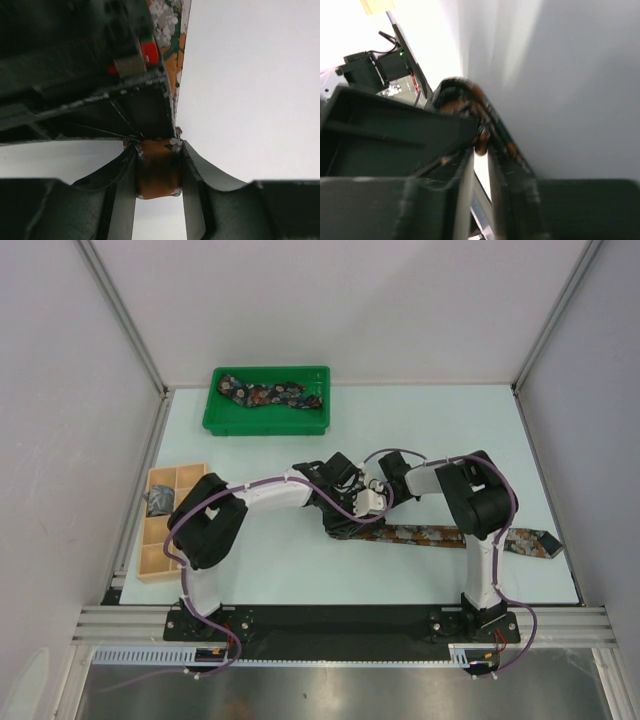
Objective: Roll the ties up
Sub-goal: Roll the tie at the center of the board.
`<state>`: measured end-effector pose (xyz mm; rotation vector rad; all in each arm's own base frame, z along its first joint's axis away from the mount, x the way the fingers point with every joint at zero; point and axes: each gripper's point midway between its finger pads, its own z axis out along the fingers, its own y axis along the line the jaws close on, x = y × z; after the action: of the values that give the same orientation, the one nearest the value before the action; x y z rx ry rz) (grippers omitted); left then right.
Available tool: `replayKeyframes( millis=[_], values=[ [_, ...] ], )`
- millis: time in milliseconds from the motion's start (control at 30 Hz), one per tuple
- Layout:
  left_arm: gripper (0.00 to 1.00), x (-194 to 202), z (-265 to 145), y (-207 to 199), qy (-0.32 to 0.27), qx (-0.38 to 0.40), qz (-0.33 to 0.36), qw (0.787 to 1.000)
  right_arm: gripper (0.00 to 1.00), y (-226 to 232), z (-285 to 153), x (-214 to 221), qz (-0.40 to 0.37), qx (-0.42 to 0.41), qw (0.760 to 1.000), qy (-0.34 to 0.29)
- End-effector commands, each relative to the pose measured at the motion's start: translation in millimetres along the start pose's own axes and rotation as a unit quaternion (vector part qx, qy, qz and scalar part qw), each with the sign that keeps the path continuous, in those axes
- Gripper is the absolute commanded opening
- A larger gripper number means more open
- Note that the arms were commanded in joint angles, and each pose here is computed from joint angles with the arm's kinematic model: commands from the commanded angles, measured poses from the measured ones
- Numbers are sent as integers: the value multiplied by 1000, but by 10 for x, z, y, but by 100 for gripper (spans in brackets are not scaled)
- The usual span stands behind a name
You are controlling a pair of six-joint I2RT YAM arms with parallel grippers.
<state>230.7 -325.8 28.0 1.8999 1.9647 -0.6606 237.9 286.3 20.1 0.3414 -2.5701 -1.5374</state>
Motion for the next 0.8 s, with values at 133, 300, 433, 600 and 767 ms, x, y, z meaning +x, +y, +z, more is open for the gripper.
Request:
replayKeyframes(
  millis=[133,300,433,600,767],
  values=[
    [35,484,219,6,106,0,14,994,35,134,-395,-60,-29,5,999,-38],
    [35,550,239,-1,117,3,16,993,35,142,-497,-94,-17,-6,998,-54],
    [35,526,245,0,113,5,17,993,36,216,-409,-107,-12,-24,998,-53],
    [35,505,251,15,111,4,18,994,38,274,-275,-110,-10,-48,998,-49],
    [36,502,266,-5,108,9,14,994,40,315,-208,-70,-9,-58,997,-44]
  ],
)
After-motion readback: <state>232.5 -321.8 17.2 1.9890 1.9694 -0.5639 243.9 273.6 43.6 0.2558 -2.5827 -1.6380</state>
